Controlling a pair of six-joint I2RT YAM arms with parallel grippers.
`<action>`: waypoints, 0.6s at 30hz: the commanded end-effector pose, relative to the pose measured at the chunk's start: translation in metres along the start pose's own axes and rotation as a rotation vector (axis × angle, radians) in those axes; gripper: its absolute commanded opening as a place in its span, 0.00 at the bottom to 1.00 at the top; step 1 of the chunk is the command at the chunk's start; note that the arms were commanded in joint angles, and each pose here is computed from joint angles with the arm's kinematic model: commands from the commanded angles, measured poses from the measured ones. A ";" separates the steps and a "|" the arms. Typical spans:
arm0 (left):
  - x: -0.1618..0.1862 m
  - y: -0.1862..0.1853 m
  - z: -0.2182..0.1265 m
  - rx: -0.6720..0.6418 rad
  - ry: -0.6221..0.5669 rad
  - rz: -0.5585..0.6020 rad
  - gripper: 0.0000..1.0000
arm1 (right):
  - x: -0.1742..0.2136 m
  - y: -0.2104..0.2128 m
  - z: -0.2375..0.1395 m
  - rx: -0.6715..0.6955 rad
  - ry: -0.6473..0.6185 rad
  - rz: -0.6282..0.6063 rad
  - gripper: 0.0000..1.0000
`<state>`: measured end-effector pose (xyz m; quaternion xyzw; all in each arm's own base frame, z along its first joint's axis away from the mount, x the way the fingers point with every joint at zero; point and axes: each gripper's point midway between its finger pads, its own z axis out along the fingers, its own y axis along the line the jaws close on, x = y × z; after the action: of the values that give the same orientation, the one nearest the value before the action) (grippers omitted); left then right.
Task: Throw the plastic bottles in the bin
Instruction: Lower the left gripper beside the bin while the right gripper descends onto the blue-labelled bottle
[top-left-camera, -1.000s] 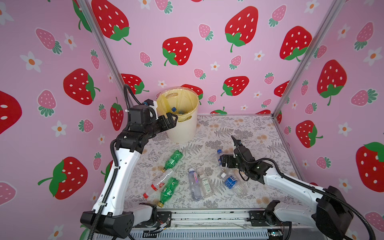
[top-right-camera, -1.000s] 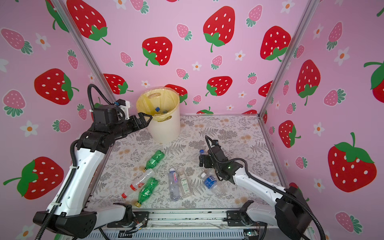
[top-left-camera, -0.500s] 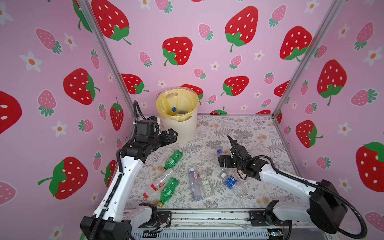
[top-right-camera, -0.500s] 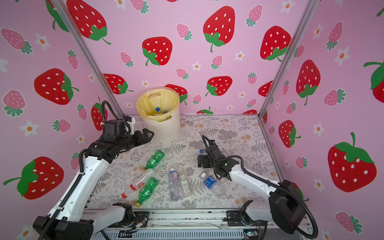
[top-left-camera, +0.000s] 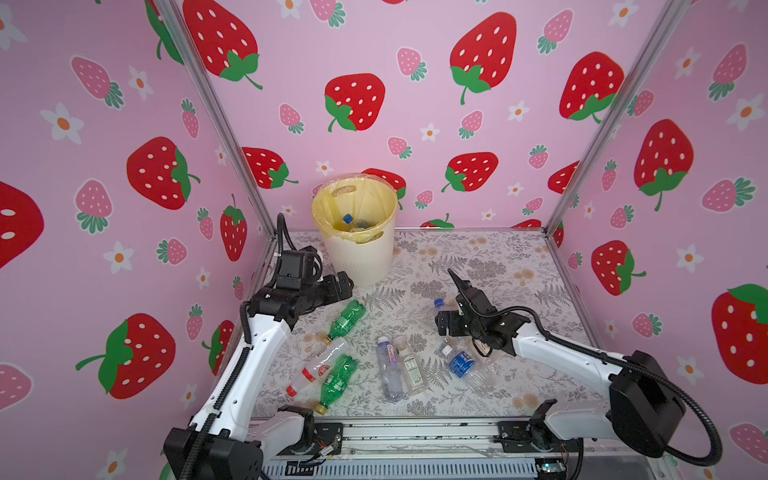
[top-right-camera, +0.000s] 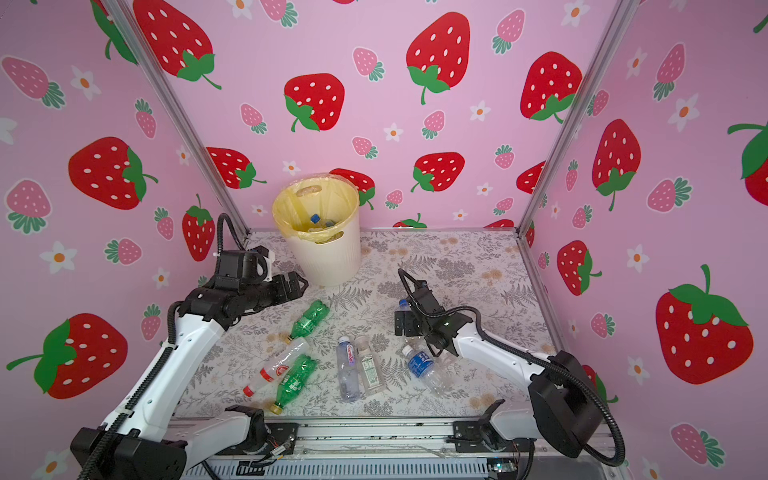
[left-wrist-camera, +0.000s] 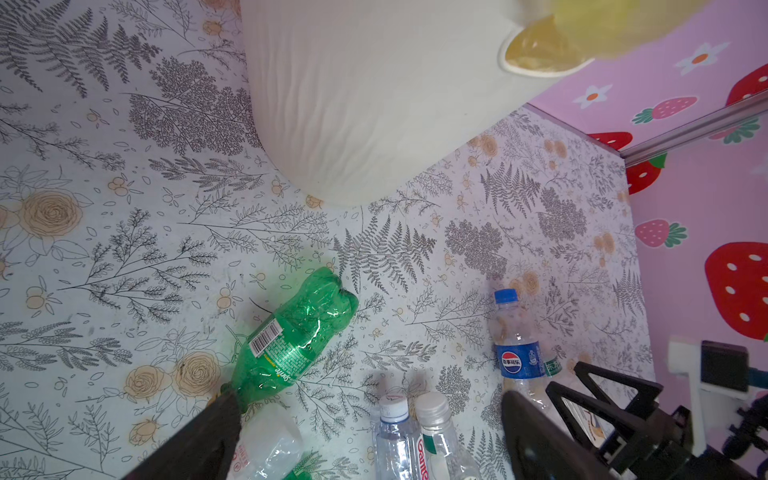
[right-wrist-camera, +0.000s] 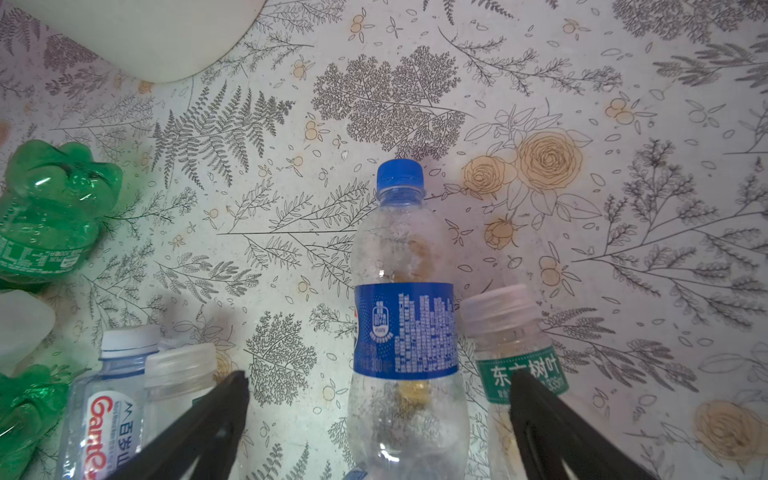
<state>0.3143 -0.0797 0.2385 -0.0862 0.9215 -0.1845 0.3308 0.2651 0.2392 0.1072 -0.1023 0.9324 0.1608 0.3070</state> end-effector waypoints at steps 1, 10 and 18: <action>0.008 0.005 0.002 -0.021 0.019 0.015 0.99 | 0.003 -0.002 -0.001 0.014 0.015 0.009 1.00; 0.013 0.006 0.008 -0.013 0.043 0.015 0.99 | 0.014 0.002 0.007 0.003 0.043 0.009 0.96; 0.015 0.005 0.009 0.001 0.051 0.011 0.99 | 0.030 0.005 0.021 0.015 0.092 -0.012 0.89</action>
<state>0.3115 -0.0809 0.2252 -0.0802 0.9279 -0.1828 0.3149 0.2554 0.2484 0.0847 -0.1136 0.9419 0.1528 0.2768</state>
